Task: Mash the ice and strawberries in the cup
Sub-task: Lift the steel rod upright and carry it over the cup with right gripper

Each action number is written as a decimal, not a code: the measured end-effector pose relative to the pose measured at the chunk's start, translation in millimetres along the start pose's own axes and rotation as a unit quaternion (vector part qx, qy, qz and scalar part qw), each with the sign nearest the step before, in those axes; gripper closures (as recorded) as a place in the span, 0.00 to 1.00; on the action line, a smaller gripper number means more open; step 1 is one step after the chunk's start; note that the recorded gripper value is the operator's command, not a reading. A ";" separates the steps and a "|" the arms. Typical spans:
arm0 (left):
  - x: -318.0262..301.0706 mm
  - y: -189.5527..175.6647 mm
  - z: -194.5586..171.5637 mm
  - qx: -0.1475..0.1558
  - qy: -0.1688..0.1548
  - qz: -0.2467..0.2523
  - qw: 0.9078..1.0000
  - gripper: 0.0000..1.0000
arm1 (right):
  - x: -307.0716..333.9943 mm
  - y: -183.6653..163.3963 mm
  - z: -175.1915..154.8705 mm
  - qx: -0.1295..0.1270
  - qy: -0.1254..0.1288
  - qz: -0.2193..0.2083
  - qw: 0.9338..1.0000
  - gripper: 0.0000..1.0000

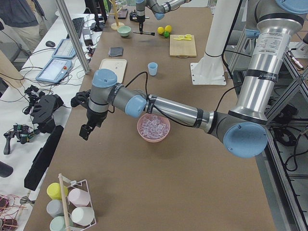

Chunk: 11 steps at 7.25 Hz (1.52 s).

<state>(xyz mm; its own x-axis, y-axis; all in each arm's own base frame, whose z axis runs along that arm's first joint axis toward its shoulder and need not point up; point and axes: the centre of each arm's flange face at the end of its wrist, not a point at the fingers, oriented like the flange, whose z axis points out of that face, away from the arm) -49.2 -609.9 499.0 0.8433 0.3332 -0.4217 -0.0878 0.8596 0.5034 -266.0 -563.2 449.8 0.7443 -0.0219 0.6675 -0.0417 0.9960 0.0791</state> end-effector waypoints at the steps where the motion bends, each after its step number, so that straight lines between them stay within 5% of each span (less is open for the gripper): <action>1: 2.0 -2.6 0.4 -0.001 0.001 0.000 1.000 0.03 | -20.3 0.3 -28.8 0.025 -0.017 -0.016 0.999 1.00; 6: 0.8 16.9 7.6 -0.014 0.017 -0.047 0.999 0.03 | -137.9 20.2 -134.3 0.129 -0.094 -0.111 0.981 1.00; 11: -18.9 56.4 38.3 -0.052 0.023 -0.115 0.992 0.03 | -234.6 69.6 -139.5 0.255 -0.187 -0.176 0.932 1.00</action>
<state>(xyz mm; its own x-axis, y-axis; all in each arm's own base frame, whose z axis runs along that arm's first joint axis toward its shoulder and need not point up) -49.8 -582.5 564.3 0.8231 0.1390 -0.5506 0.0473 0.9494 0.3104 -350.5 -476.6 195.4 0.4920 -0.4622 0.7378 -0.2212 0.7533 0.6194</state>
